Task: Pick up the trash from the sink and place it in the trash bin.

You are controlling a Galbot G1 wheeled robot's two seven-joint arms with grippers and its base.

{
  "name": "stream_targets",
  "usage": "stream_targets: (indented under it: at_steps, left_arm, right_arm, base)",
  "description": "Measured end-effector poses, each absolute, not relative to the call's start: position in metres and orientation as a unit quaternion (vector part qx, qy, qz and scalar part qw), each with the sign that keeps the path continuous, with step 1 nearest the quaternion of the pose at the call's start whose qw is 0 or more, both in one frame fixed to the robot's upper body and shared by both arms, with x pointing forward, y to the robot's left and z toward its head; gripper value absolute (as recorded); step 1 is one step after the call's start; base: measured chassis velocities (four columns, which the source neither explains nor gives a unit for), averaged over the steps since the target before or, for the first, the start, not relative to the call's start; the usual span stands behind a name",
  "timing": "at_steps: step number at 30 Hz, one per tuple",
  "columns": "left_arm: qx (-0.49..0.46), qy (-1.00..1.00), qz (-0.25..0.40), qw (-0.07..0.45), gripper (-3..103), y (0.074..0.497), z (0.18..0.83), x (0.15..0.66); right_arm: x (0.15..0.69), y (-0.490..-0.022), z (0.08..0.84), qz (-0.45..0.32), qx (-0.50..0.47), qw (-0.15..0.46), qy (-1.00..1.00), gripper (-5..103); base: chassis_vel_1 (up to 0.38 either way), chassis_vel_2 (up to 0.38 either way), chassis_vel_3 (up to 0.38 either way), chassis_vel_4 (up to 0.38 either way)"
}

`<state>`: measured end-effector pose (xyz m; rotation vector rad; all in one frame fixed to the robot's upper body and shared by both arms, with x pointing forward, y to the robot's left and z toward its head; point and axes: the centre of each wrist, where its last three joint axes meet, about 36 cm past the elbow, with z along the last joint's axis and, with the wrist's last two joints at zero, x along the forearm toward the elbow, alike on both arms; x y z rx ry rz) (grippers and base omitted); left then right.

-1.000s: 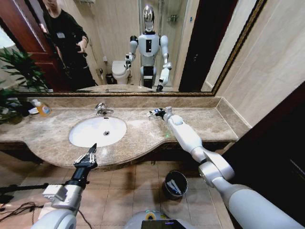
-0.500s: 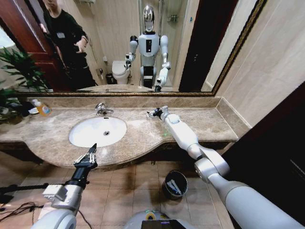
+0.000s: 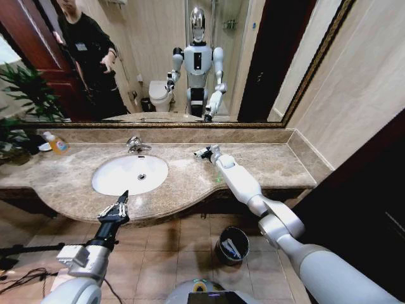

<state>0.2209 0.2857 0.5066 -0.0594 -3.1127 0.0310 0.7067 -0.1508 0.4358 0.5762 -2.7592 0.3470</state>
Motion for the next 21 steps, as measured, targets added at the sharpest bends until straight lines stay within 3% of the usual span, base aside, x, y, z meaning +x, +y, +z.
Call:
stream_targets:
  at_steps: [18, 21]
  left_arm:
    - [-0.019, -1.000, 0.010, 0.014, 0, 0.286, 0.507, 0.221]
    - [-0.019, -1.000, 0.010, 0.014, 0, 0.286, 0.507, 0.221]
  right_arm:
    - [0.628, -0.188, 0.443, 0.072, 0.109, 0.205, -0.970, 103]
    - [0.609, -0.203, 0.442, 0.062, 0.098, 0.208, -0.971, 97]
  base:
    - [0.000, 0.000, 0.000, 0.000]
    - [0.000, 0.000, 0.000, 0.000]
